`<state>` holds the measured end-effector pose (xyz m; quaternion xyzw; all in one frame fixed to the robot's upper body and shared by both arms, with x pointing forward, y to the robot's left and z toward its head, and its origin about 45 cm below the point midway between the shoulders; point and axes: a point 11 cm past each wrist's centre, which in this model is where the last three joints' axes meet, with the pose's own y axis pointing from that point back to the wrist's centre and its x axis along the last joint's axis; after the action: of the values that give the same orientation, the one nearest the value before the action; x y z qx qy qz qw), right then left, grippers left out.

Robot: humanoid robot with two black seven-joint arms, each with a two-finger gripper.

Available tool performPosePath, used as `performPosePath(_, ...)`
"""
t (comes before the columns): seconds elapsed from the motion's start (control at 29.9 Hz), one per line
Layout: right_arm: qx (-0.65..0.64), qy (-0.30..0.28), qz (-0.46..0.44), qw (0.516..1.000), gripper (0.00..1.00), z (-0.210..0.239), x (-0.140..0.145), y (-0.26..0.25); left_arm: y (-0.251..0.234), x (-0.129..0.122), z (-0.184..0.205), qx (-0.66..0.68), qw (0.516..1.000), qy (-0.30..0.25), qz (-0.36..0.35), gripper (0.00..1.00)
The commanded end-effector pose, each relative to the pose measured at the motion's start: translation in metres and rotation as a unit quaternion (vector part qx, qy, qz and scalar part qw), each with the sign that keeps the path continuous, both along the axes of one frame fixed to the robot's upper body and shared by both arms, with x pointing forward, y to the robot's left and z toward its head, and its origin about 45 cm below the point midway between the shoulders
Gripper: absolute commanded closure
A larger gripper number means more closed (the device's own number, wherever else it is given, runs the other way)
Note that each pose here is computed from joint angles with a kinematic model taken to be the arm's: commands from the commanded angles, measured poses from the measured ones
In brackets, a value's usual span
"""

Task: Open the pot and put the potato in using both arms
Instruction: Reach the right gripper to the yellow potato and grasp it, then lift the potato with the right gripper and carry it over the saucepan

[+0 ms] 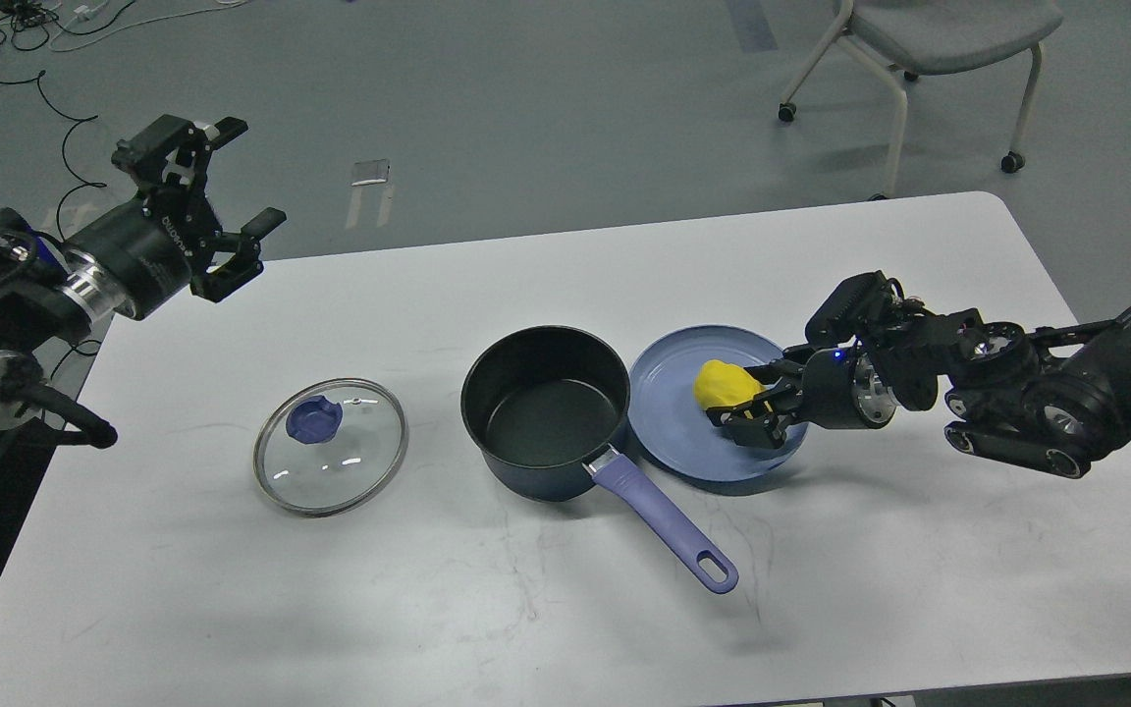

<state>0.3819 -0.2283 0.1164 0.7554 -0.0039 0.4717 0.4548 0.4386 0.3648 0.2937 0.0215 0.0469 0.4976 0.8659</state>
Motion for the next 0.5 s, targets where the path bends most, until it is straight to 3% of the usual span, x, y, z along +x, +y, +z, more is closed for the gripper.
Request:
performPosePath(0.0, 0.003, -0.002, -0.005, 1.0, 0.69, 0.001, 0.002, -0.001, -0.001, 0.0, -0.001, 0.0, 1.0, 0.001, -0.001, 0.02)
performPosePath(0.03, 0.006, -0.002, -0.006, 1.0, 0.7, 0.002, 0.002, -0.001, -0.001, 0.0, -0.001, 0.0, 1.0, 0.001, -0.001, 0.02)
performPosePath(0.07, 0.013, 0.003, -0.011, 1.0, 0.81, 0.003, 0.001, 0.0, -0.002, 0.0, -0.001, -0.001, 1.0, 0.001, -0.001, 0.02)
performPosePath(0.2, 0.02, 0.002, -0.011, 1.0, 0.87, 0.006, 0.003, 0.001, -0.002, 0.0, -0.002, 0.0, 1.0, 0.002, -0.002, 0.02)
performPosePath(0.23, 0.024, -0.002, -0.012, 1.0, 0.92, 0.01, 0.006, 0.003, -0.001, 0.0, -0.002, 0.0, 1.0, 0.003, -0.002, 0.02)
performPosePath(0.47, 0.072, -0.039, -0.022, 0.996, 0.94, 0.068, 0.038, 0.03, -0.002, 0.0, -0.003, 0.001, 1.0, 0.003, -0.002, 0.02)
